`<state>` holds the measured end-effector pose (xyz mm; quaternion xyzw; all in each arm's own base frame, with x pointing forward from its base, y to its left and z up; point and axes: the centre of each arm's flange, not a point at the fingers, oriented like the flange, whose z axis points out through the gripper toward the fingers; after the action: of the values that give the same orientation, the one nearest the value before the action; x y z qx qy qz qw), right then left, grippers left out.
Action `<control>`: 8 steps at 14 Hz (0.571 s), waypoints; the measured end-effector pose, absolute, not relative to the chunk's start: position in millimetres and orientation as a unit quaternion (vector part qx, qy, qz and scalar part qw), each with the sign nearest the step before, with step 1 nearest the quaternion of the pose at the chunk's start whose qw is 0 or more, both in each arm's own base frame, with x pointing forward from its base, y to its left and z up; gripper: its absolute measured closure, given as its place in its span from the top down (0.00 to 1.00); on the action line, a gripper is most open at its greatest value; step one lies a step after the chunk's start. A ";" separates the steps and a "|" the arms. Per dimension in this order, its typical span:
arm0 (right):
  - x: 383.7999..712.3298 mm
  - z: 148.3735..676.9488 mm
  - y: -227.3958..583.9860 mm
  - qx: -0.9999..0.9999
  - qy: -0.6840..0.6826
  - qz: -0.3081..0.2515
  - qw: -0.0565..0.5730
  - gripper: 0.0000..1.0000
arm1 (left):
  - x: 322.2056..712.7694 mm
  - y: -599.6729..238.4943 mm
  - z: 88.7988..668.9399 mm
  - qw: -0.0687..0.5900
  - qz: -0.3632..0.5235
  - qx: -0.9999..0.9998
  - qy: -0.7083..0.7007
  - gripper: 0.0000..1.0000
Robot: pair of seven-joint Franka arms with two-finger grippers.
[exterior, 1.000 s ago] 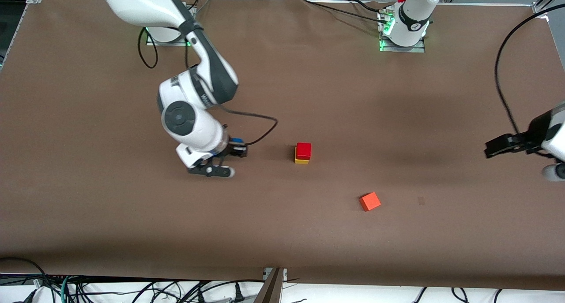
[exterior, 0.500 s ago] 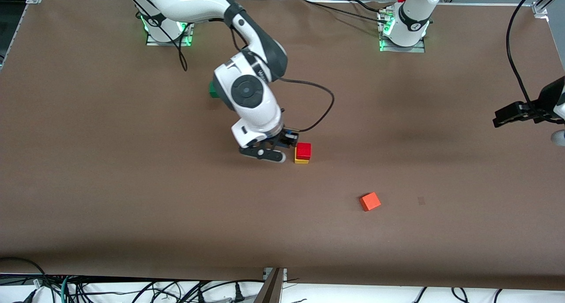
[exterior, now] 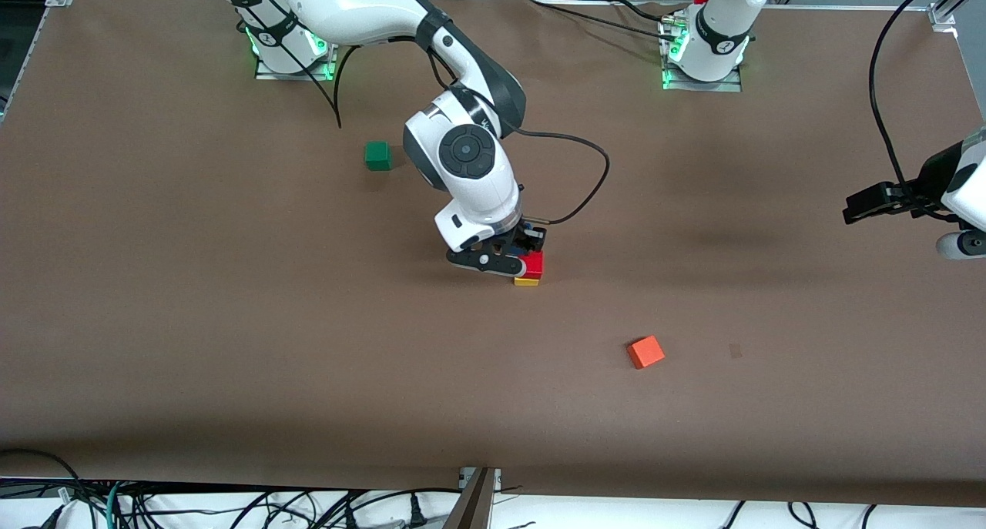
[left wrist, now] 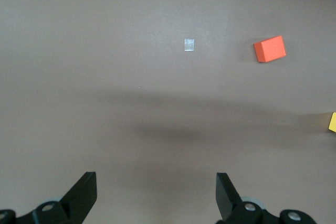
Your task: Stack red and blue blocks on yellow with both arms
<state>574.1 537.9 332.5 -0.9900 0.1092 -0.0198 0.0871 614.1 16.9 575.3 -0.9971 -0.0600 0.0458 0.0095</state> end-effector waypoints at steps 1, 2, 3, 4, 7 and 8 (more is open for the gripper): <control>575.1 331.5 539.7 -0.991 0.103 -0.030 0.081 0.55 | 614.1 16.9 575.3 0.010 0.046 -0.997 -0.060 1.00; 574.9 329.0 543.0 -0.992 0.095 -0.040 0.075 0.55 | 614.2 17.0 575.3 0.010 0.046 -0.997 -0.060 1.00; 573.2 326.4 548.2 -0.993 0.086 -0.049 0.070 0.55 | 614.2 17.0 575.3 0.010 0.046 -0.997 -0.060 1.00; 570.7 323.3 554.0 -0.993 0.074 -0.059 0.066 0.55 | 614.2 16.9 575.3 0.009 0.045 -0.997 -0.060 1.00; 565.8 320.9 565.8 -0.993 0.049 -0.080 0.068 0.55 | 614.2 16.6 575.3 0.009 0.045 -0.997 -0.059 1.00; 566.4 322.6 566.8 -0.993 0.046 -0.084 0.072 0.55 | 614.2 16.6 575.3 0.009 0.045 -0.997 -0.059 1.00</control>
<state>566.4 566.8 322.6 -0.9928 0.0465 -0.0843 0.0718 614.2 16.6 575.3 -0.9972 -0.0593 0.0454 0.0094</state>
